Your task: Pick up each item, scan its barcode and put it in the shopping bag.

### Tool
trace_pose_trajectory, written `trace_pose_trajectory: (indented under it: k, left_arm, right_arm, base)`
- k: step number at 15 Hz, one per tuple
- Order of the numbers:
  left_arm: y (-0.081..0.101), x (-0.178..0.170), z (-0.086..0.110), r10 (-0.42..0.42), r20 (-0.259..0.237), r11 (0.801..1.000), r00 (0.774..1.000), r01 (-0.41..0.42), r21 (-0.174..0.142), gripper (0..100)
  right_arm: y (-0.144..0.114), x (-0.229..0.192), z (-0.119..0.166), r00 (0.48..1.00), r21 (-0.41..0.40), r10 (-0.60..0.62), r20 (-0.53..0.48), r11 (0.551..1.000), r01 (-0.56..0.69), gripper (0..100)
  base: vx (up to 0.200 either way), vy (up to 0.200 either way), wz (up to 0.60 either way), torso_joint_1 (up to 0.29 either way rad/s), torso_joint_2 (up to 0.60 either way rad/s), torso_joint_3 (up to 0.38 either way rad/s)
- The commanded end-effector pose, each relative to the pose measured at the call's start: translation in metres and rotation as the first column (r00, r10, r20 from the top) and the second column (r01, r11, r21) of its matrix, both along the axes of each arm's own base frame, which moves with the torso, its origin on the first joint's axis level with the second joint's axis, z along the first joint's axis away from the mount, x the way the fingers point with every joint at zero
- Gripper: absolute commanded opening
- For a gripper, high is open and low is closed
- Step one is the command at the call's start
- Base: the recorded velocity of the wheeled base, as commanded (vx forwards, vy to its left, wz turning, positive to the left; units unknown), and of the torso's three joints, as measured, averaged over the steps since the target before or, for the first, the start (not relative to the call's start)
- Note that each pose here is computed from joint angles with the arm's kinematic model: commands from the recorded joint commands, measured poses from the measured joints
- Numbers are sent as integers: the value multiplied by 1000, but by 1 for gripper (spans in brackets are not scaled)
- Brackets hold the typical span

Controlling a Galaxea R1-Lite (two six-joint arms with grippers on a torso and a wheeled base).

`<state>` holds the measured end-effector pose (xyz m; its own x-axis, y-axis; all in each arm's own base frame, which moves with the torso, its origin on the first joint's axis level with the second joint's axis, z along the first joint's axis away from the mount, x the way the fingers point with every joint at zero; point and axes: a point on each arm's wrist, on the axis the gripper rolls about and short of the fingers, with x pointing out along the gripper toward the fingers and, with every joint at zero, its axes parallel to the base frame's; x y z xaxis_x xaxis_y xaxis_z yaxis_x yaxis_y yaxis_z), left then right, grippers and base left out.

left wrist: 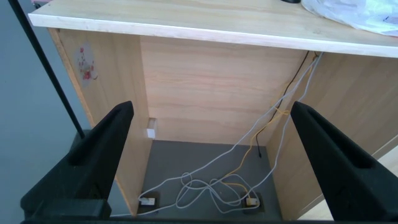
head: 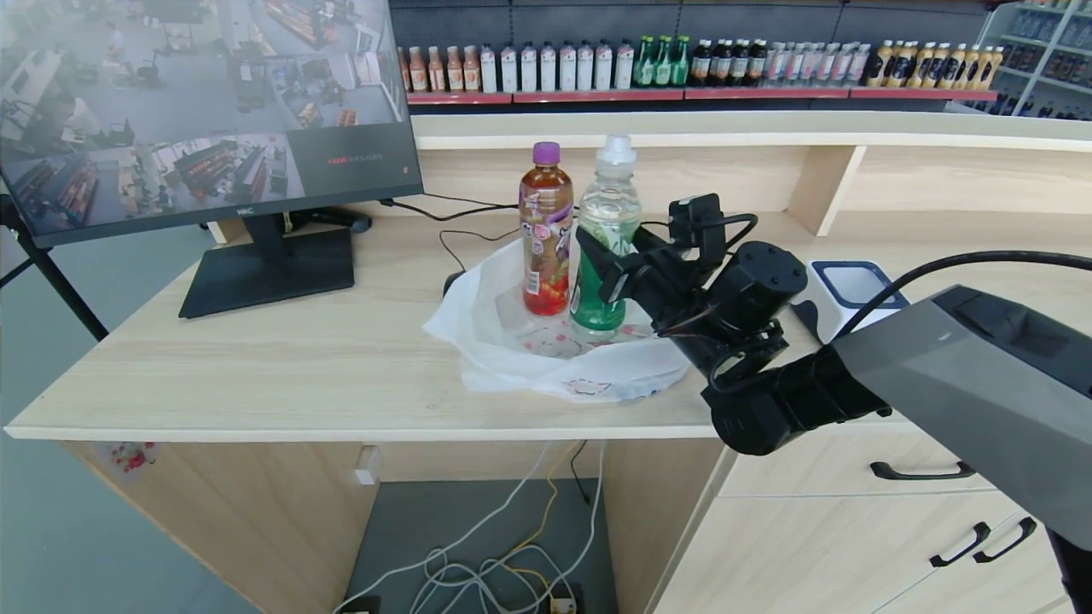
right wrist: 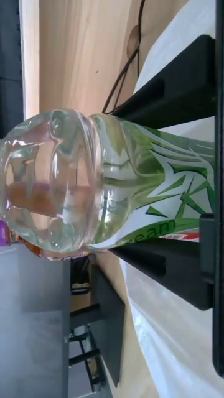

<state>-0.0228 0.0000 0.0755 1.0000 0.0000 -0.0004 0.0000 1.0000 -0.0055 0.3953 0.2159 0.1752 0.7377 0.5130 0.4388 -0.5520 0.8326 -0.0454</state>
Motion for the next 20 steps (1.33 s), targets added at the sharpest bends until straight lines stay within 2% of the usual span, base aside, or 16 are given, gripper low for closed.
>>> trace_pose_trajectory:
  k: [1, 20]
  left_arm:
    - [0, 0, 0, 0, 0, 1000, 1000, 0, -1, 100]
    - [0, 0, 0, 0, 0, 1000, 1000, 0, -1, 100]
  right_arm:
    - [2, 2, -9, 1000, -7, 0, -9, 1000, 0, 0]
    - [2, 3, -23, 999, -28, -5, -34, 1000, 5, 0]
  base:
    - [0, 0, 0, 0, 0, 0]
    - [0, 0, 0, 0, 0, 0]
